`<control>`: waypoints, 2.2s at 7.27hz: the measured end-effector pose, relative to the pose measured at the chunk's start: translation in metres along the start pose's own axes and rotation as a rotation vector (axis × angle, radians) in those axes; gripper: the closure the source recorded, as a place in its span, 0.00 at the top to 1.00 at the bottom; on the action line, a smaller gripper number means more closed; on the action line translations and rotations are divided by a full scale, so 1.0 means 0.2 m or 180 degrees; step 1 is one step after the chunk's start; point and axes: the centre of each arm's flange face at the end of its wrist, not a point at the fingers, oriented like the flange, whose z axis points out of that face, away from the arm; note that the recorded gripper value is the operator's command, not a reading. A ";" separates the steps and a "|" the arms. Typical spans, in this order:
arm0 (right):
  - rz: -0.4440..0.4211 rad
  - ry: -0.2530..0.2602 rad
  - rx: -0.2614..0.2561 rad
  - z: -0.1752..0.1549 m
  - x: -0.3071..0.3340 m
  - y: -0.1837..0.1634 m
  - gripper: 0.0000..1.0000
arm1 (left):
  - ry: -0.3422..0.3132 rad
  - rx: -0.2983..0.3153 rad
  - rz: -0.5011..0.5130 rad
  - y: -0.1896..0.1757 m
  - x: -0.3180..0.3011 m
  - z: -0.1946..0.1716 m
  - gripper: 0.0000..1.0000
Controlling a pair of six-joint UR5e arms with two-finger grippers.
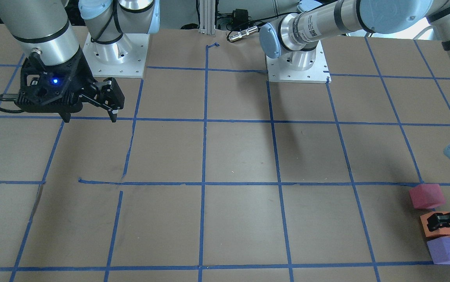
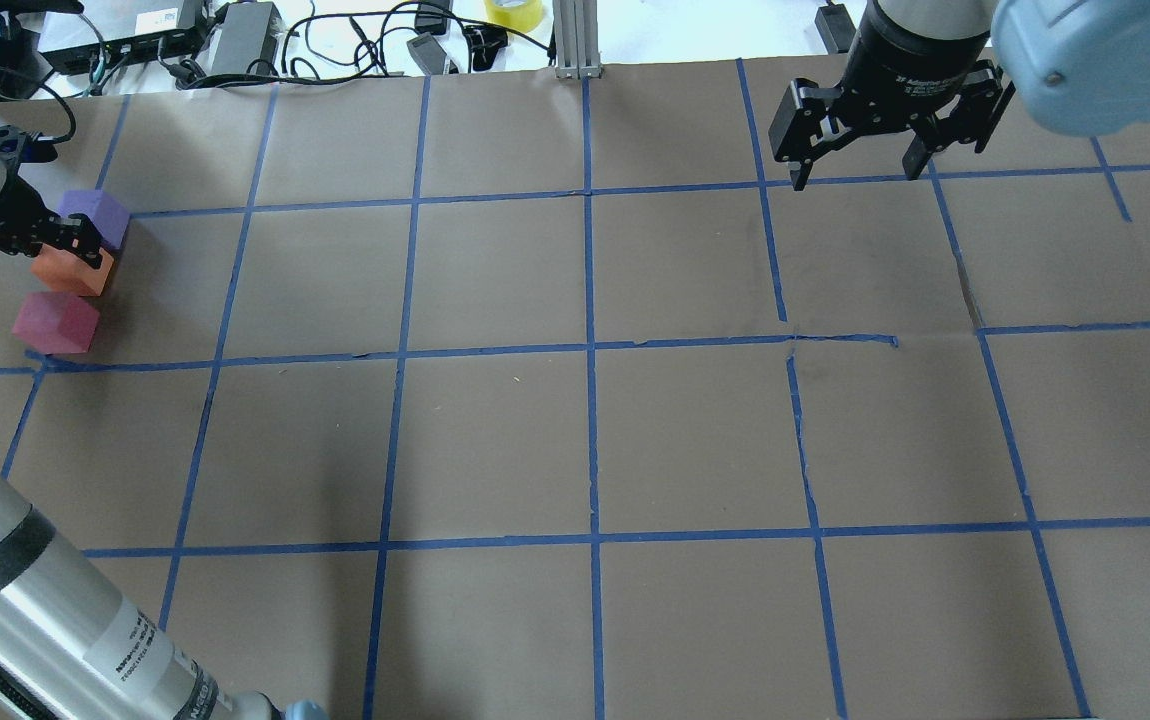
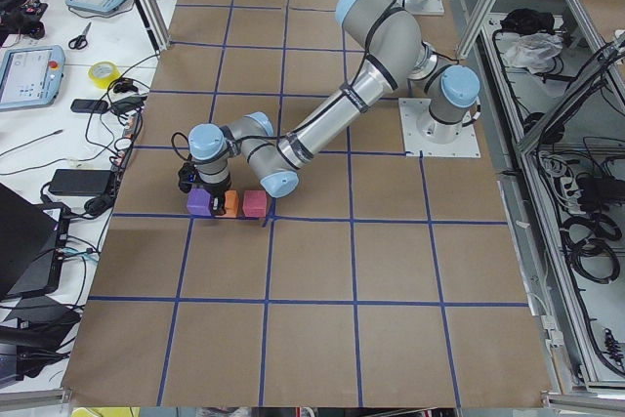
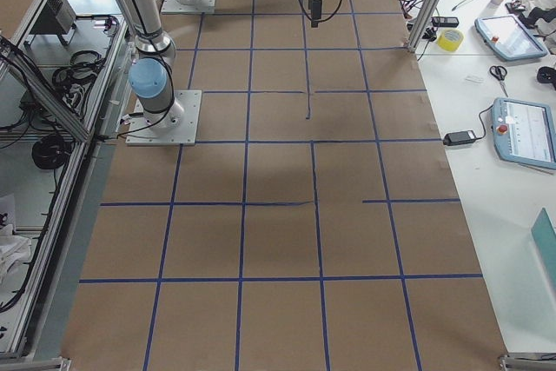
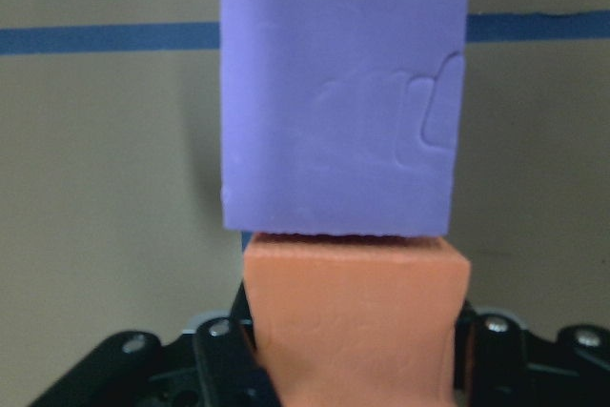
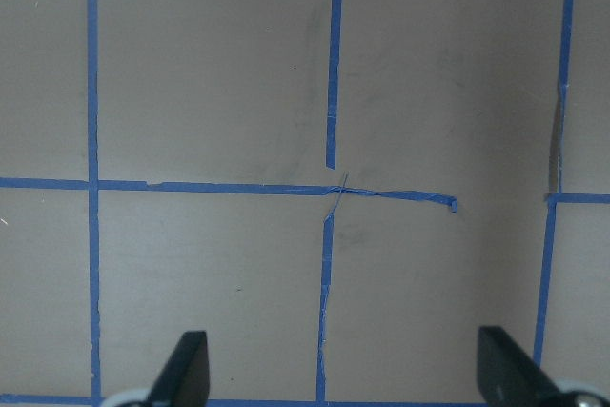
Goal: Arrange blocks in a line
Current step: 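Press the orange cube into line against the purple cube, open left gripper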
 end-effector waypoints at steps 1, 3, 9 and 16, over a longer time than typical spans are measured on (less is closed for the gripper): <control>0.0000 0.0001 0.0003 0.00 0.00 0.00 1.00 | -0.0047 0.0044 -0.0015 0.02 -0.01 0.02 1.00; 0.0004 0.0001 0.0004 0.00 0.00 0.00 1.00 | -0.0068 0.0072 -0.0036 0.05 0.00 0.03 1.00; -0.0001 -0.0001 0.0007 0.00 0.00 0.00 1.00 | 0.0150 0.0085 -0.0014 0.06 0.05 0.05 1.00; -0.0005 0.0012 0.0019 -0.01 0.01 0.00 1.00 | 0.0160 0.0059 0.0050 0.14 0.14 -0.55 1.00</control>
